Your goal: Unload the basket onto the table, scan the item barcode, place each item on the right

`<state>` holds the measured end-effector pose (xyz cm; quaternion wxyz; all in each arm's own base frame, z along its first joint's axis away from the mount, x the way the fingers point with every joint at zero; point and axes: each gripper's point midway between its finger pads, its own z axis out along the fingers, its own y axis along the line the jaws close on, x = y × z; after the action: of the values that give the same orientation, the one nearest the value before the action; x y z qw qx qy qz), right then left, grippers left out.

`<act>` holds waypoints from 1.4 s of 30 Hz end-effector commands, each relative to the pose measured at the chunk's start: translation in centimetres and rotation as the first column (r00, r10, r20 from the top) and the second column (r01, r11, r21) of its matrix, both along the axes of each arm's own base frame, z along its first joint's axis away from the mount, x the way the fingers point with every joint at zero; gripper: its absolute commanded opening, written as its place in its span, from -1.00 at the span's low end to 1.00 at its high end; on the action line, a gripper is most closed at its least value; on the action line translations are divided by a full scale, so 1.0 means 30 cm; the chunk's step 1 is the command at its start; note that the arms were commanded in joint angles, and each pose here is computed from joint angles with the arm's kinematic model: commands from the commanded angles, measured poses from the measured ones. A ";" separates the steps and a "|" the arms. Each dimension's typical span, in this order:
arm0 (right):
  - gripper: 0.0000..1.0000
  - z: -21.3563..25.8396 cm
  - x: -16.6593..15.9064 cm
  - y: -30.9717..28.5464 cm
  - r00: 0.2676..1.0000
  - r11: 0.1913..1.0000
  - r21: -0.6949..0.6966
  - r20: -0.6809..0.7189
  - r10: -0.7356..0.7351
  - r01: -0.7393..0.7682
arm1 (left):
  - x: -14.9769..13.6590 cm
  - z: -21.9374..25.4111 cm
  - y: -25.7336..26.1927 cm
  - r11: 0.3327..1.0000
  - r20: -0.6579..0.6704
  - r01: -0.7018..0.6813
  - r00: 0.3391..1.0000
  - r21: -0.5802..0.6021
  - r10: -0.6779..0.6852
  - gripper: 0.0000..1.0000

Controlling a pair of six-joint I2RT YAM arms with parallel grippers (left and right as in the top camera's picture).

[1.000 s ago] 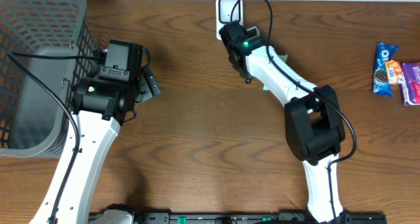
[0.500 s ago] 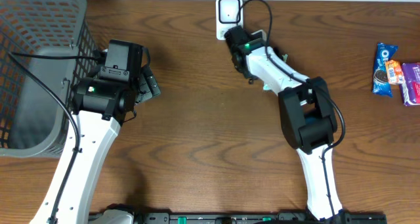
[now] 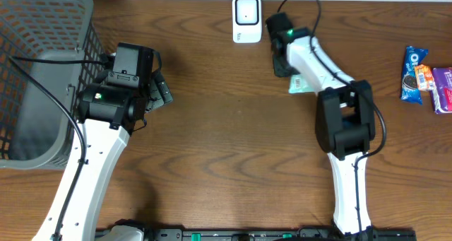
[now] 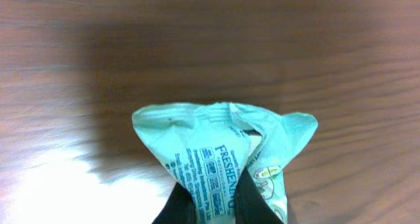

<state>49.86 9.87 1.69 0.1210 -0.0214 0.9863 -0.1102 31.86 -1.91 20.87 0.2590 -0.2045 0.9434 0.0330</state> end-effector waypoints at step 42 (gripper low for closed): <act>0.55 0.224 -0.144 0.129 0.995 0.929 0.363 -0.037 0.093 -0.074 | -0.001 -0.001 0.001 1.000 -0.003 -0.008 1.000 -0.008 0.008 0.96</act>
<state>45.61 15.05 10.72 0.0996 -0.0294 0.9794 0.1733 31.85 -1.91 20.87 0.2588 -0.2045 0.9435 0.0331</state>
